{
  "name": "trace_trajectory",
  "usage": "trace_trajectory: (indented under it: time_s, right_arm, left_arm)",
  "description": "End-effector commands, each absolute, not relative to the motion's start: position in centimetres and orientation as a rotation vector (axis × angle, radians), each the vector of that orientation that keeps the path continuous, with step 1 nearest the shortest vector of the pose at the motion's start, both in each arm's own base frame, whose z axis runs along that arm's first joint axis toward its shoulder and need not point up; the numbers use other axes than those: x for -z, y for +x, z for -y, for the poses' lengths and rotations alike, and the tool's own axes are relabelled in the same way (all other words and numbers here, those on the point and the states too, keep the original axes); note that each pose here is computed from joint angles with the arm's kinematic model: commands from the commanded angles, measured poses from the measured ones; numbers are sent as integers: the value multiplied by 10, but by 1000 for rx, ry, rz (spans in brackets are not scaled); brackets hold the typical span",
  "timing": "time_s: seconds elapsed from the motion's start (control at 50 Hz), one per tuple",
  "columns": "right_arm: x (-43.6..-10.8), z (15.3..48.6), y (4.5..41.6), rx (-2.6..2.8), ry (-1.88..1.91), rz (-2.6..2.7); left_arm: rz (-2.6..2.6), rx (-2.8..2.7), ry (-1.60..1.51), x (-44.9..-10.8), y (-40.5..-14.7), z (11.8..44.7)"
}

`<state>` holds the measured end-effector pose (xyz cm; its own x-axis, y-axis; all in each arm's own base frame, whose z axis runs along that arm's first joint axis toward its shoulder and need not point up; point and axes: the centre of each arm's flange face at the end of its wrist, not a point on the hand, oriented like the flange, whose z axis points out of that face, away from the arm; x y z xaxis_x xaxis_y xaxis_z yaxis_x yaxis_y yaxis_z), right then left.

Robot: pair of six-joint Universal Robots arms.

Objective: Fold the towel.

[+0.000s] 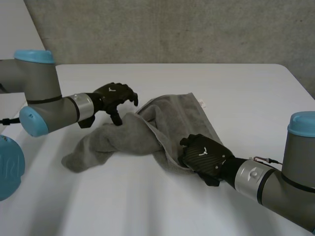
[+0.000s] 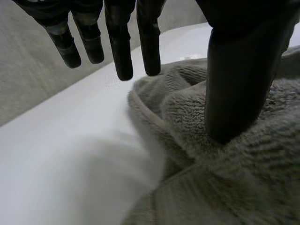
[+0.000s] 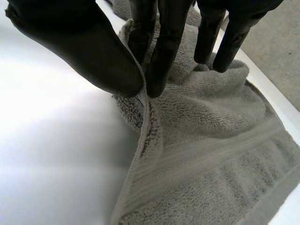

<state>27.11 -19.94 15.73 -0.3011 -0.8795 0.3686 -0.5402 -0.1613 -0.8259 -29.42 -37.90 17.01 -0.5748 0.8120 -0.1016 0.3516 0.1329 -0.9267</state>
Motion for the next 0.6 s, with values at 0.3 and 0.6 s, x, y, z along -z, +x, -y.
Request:
trace_trajectory:
  time_s: [0.3,0.6]
  right_arm:
    - [-158,203,269,1457,-1608,-1790]
    - [-181,201,244,1324,-1517,-1941]
  left_arm:
    - [2010,-1360,-1215,-163,-289,355]
    - [2096,-1447,-1360,-197,-256,299]
